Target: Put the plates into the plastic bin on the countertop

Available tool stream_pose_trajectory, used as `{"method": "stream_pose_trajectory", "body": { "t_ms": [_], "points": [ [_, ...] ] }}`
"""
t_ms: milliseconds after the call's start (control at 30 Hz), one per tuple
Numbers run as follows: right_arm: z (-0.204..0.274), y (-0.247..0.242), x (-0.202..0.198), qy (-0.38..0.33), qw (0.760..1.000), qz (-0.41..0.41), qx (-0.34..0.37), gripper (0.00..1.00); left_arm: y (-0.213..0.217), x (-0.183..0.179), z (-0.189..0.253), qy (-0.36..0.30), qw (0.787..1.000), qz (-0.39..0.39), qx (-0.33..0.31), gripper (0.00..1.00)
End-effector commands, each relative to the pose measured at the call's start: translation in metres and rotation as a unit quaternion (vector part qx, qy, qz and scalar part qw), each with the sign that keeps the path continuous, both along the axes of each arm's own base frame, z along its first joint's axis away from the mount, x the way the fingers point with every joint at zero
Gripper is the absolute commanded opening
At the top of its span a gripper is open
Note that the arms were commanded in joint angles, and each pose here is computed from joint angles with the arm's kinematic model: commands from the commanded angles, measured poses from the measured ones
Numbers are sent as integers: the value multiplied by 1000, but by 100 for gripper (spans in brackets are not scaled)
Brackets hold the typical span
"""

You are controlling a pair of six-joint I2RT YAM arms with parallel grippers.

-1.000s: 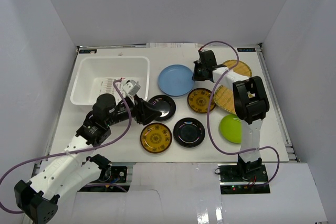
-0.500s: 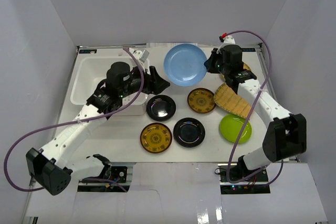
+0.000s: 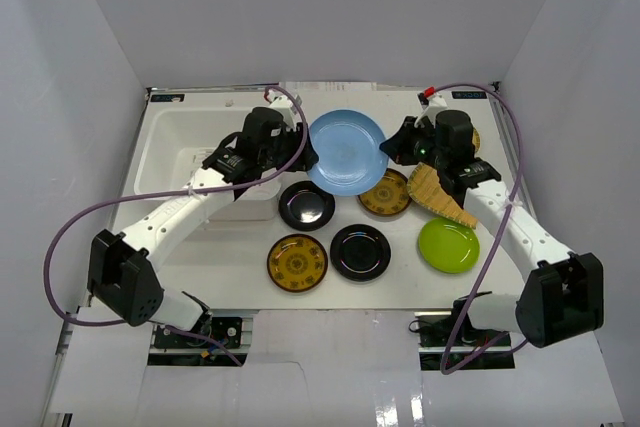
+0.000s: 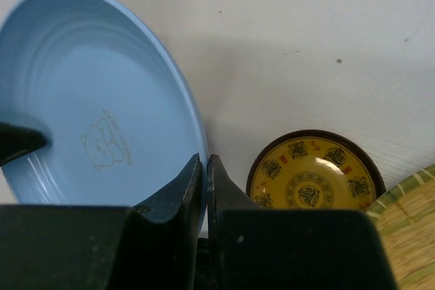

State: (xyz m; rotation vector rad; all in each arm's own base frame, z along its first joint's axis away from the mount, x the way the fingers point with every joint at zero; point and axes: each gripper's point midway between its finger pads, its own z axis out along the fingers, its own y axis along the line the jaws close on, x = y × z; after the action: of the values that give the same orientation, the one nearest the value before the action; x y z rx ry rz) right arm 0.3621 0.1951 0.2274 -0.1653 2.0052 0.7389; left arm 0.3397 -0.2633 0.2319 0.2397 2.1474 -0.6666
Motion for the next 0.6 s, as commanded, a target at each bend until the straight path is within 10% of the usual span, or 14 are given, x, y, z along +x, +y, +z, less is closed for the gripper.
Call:
{"method": "stream_pose_trajectory", "body": {
  "t_ms": [0,133,267,333,567],
  "points": [
    [47,12,-13,-60,996,35,49,8,10,12,24,-46,998,36,20,56],
    [49,12,-20,-64,996,38,56,8,11,13,25,-51,997,42,28,48],
    [45,12,-24,-59,996,42,59,8,10,14,33,-58,997,43,22,0],
    [41,11,-26,-56,996,40,58,9,12,15,38,-65,996,48,22,0],
    [41,10,-44,-60,994,57,67,69,53,34,63,-76,989,125,15,0]
  ]
}}
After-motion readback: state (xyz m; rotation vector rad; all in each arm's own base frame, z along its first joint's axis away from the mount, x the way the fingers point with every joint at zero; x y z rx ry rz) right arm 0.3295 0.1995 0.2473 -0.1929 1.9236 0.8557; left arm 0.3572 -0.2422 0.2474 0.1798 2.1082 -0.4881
